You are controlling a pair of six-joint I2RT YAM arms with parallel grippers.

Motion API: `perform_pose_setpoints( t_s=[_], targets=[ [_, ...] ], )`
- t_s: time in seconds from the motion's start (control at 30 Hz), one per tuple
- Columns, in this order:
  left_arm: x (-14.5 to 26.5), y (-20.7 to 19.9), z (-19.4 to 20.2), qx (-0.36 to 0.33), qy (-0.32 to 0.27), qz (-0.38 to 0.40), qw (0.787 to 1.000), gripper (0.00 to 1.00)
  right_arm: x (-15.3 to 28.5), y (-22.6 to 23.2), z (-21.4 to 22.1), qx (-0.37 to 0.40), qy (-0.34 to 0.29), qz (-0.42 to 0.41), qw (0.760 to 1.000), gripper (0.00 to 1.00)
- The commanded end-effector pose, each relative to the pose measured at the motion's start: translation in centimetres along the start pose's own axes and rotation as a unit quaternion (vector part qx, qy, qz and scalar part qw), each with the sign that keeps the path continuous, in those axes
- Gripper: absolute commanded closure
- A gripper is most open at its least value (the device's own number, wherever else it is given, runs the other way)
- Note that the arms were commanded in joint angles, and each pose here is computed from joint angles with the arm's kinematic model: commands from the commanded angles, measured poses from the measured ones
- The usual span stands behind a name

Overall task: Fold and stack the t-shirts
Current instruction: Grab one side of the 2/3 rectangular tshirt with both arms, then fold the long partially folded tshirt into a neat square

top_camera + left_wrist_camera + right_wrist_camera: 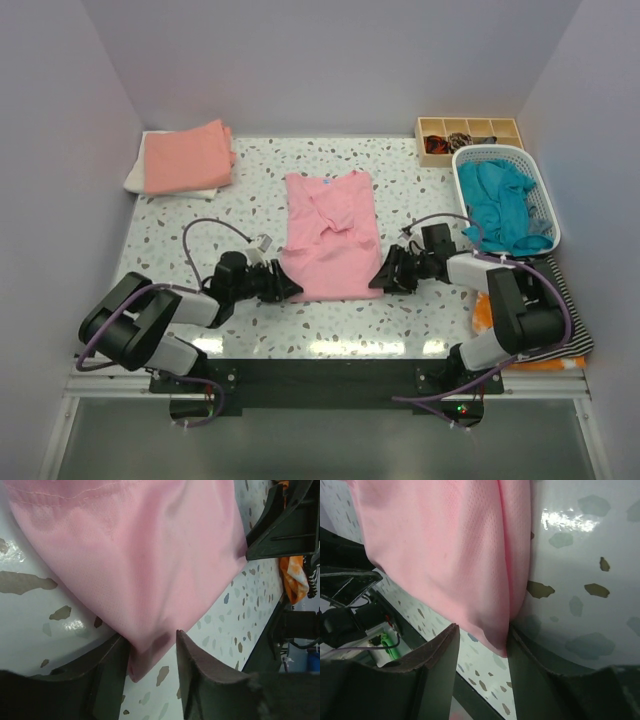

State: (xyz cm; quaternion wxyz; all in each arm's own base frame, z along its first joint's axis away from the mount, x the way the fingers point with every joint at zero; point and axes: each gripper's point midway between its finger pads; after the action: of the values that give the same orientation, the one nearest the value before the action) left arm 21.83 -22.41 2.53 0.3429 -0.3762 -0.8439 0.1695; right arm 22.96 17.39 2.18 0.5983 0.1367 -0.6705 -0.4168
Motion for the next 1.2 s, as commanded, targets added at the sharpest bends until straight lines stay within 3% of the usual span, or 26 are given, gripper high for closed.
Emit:
perform_pose_setpoints(
  t_s=[0.0, 0.03, 0.07, 0.13, 0.2, 0.7, 1.17],
  targets=[
    [0.1, 0.7, 3.4, 0.029, 0.050, -0.019, 0.998, 0.60, -1.3, -3.2, 1.3, -0.010, 0.006, 0.063, 0.998, 0.59],
    [0.0, 0.7, 3.5, 0.031, 0.052, -0.019, 0.998, 0.67, -1.3, -3.1, 1.3, -0.010, 0.006, 0.061, 0.998, 0.64],
    [0.0, 0.7, 3.5, 0.031, 0.053, -0.018, 0.998, 0.81, -1.4, -3.0, 1.3, -0.010, 0.006, 0.057, 0.998, 0.76],
    [0.0, 0.6, 3.4, 0.029, 0.052, -0.017, 0.998, 0.99, -1.5, -2.3, 1.0, -0.004, 0.003, 0.039, 0.999, 0.89],
    [-0.1, 0.6, 3.4, 0.027, 0.057, -0.017, 0.998, 1.00, -1.5, -1.5, 0.9, -0.002, 0.001, 0.020, 1.000, 1.00],
    [2.1, -2.7, -3.0, -0.035, 0.064, -0.020, 0.997, 1.00, 3.9, 5.1, 1.8, 0.072, -0.019, -0.051, 0.996, 1.00],
    [0.7, -4.0, -12.6, -0.065, 0.013, -0.045, 0.997, 1.00, 6.6, 13.6, -3.5, 0.143, -0.080, -0.095, 0.982, 1.00]
  ],
)
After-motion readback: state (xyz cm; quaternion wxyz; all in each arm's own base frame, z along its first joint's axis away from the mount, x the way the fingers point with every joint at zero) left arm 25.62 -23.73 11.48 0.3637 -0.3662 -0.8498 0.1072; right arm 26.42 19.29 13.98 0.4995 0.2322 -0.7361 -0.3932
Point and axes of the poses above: each gripper's point midway between its finger pads, its own x axis back along the fingers, its own y axis along the line the jaws close on, z = x × y, and after that the axes turned 15 degrees about -x, right-handed
